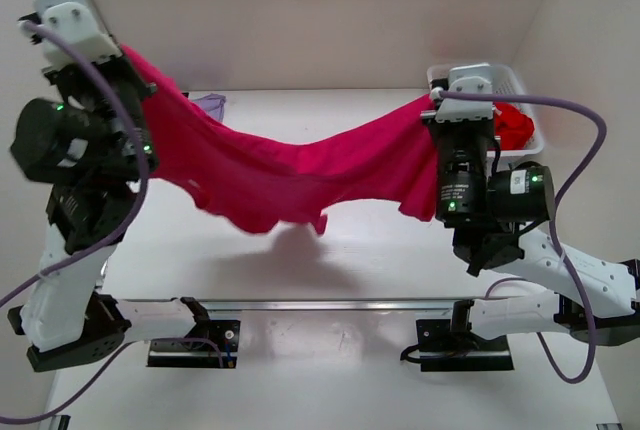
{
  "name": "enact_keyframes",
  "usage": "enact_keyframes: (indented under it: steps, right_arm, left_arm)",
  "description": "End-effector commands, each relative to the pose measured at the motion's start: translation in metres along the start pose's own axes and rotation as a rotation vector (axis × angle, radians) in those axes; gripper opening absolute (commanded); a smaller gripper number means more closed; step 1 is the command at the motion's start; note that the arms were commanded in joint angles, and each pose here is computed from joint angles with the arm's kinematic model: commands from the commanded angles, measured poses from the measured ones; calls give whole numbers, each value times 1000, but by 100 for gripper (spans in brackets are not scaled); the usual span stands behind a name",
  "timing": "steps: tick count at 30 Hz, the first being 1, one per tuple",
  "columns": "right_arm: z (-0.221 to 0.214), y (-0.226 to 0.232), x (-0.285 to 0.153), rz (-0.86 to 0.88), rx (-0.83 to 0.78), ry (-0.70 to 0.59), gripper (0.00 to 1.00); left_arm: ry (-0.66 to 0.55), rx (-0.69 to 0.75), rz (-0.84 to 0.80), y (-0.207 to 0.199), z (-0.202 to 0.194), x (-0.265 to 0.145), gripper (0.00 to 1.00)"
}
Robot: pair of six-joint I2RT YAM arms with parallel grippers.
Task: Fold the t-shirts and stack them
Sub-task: Flatten out the tshirt
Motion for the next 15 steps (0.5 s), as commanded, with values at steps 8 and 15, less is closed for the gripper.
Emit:
enact_keyframes:
  steps: [8, 15]
  right_arm:
    - [20, -26, 13, -164, 32, 67, 0]
    - [31, -17, 26, -179, -27, 69, 0]
  left_arm:
    - [94, 47, 103, 49, -5, -30, 0]
    - [100, 66, 111, 54, -14, -32, 0]
Point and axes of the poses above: each gripper's point midway between its finger pads, its own x axis out along the fingers, its own y axis along the line the jaws close on, z = x × y, the point moved 1 cm from there along -x, back along the fingers, and after that the axes turned 10 degrees about x, right-handed, at the moved point
